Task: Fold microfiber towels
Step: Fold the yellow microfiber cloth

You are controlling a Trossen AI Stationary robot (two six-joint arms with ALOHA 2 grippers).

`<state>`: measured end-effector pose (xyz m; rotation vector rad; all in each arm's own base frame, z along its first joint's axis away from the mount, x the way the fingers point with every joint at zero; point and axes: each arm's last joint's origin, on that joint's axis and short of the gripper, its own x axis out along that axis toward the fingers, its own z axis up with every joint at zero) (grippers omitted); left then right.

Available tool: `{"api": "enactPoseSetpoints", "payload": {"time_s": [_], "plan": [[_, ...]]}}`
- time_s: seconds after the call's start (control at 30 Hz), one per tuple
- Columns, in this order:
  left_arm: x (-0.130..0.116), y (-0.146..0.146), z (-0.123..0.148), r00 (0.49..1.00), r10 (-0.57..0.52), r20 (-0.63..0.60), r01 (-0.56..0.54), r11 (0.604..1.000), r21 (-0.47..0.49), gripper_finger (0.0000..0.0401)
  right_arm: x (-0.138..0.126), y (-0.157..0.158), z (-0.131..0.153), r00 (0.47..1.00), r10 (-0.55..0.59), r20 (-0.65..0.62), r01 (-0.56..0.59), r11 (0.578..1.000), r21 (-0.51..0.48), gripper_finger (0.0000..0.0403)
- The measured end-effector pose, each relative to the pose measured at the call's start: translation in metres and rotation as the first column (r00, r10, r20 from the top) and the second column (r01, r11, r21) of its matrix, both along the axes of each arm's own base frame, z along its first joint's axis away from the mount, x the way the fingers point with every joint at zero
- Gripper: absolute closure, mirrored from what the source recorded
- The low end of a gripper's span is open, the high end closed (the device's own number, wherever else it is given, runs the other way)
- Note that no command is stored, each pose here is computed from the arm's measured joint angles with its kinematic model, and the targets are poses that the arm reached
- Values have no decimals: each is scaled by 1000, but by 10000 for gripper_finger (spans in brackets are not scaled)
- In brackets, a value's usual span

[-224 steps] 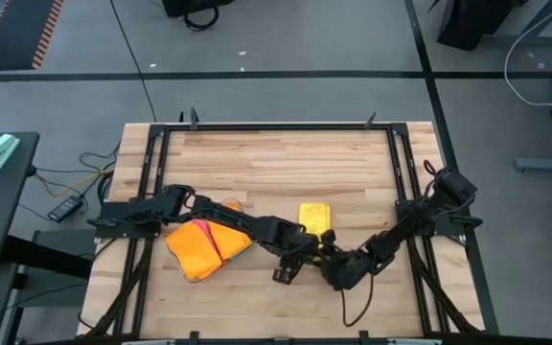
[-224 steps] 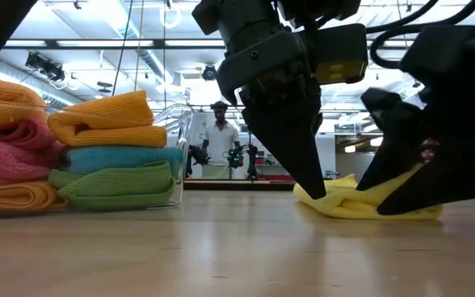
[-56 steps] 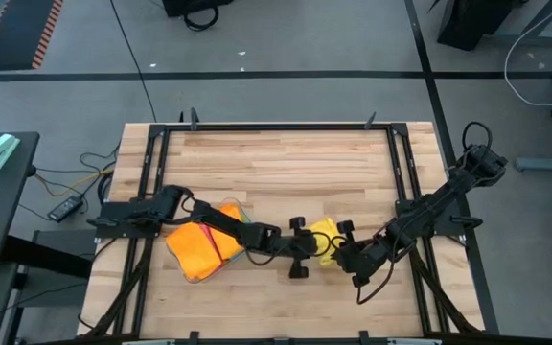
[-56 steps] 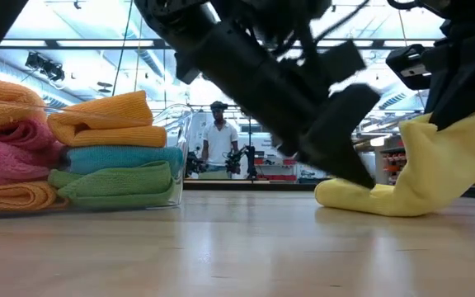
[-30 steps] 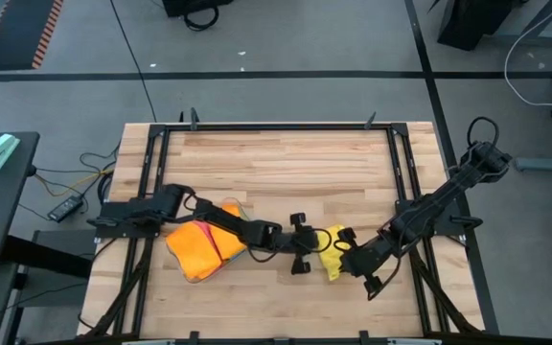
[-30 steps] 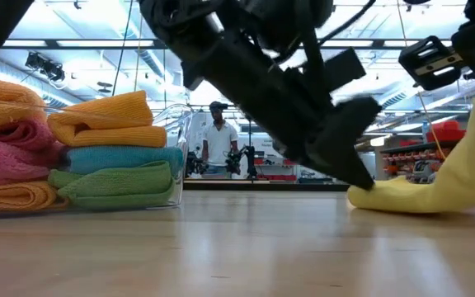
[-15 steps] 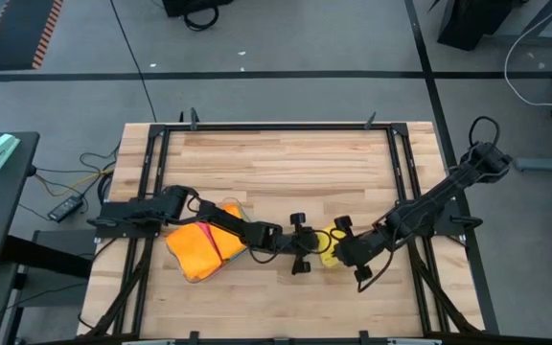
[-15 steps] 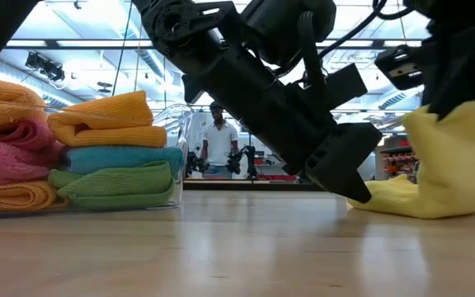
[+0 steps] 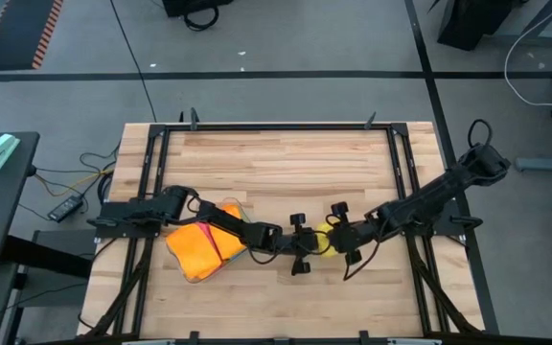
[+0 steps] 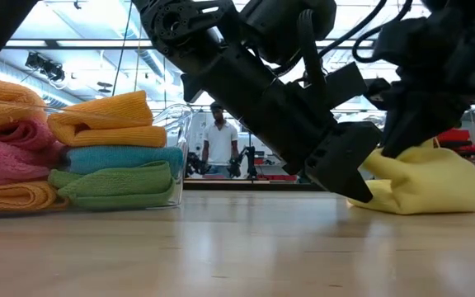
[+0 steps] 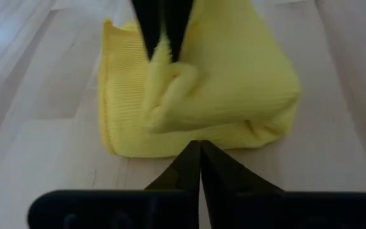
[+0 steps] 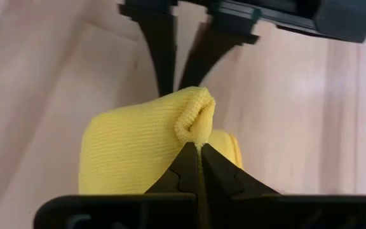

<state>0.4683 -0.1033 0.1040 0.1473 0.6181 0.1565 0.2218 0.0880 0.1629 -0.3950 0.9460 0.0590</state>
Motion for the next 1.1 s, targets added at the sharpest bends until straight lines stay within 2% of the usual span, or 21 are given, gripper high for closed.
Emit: {"api": "enactPoseSetpoints", "payload": {"time_s": [0.17,0.3,0.43,0.7,0.77,0.9,1.1], "plan": [[0,0,0,1000,-8,-2,8,1000,11,395,2,-9,-4,1000,-8,2,8,1000,-11,393],[0,0,0,1000,-8,-2,8,1000,11,387,1,-14,-11,1000,-5,20,5,1000,27,393],[0,0,0,1000,-8,-2,8,1000,11,378,-4,-23,-22,998,-60,16,59,997,48,393],[0,0,0,1000,-8,-1,8,1000,11,394,-10,-27,-31,994,-106,9,105,992,69,386],[1,0,1,1000,-8,6,8,1000,9,387,-11,-27,-32,994,-106,7,106,992,73,368],[1,0,1,1000,-11,12,11,1000,6,375,-10,-28,-32,989,-145,10,143,986,90,304],[0,-3,2,1000,-20,12,20,1000,4,392,-8,-28,-24,986,-168,6,166,980,105,220]]}}
